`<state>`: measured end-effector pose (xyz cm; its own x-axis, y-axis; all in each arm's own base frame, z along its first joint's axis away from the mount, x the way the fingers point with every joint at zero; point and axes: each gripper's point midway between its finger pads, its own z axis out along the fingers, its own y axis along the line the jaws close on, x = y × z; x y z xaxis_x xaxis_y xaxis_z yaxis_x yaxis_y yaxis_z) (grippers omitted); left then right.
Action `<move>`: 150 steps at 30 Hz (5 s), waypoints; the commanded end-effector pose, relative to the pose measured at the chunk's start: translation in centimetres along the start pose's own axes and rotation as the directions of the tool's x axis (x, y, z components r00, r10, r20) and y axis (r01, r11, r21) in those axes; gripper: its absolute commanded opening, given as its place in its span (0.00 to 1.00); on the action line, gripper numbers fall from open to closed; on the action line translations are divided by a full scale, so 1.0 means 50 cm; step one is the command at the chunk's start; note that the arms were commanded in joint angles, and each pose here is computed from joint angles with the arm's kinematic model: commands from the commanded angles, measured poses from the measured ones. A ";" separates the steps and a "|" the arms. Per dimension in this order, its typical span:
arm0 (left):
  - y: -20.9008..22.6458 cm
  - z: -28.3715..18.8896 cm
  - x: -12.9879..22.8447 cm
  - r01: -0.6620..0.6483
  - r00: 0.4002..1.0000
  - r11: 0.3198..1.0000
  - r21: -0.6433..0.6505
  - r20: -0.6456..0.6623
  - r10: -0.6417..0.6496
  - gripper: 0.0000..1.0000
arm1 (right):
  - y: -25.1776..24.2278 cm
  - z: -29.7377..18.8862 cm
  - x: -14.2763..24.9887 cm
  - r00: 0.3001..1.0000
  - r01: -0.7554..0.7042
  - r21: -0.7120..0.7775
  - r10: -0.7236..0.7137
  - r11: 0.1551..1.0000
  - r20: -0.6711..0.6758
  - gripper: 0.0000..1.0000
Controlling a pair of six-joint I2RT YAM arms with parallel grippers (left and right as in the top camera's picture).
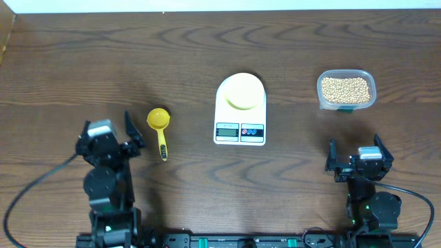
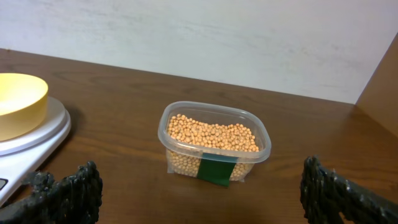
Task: Scoop item into bowl and weigh 50g on scale
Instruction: 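Raise the left arm and move it forward above the yellow scoop, then lower the left gripper onto the yellow scoop's cup rim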
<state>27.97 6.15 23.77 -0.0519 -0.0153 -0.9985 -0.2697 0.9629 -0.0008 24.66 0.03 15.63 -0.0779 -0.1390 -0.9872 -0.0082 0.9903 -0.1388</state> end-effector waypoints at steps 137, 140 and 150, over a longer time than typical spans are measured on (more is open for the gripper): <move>-0.094 0.209 0.210 0.089 0.347 0.979 0.186 -0.927 0.144 0.86 | -0.003 -0.001 0.001 1.000 -0.011 0.008 0.011 1.000 0.001 0.99; -0.093 0.199 0.227 0.091 0.326 0.979 0.183 -0.934 0.145 0.86 | -0.003 -0.001 0.001 1.000 -0.011 0.007 0.011 1.000 0.001 0.99; -0.087 0.176 0.275 0.087 0.284 0.980 0.178 -0.947 0.146 0.86 | -0.003 -0.001 0.001 1.000 -0.011 0.007 0.011 1.000 0.001 0.99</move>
<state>37.42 4.22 10.17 -0.9608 -0.1182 -0.2508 -0.0971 0.9907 -0.0950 24.66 0.03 15.63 -0.0779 -0.1390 -0.9872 -0.0082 0.9903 -0.1388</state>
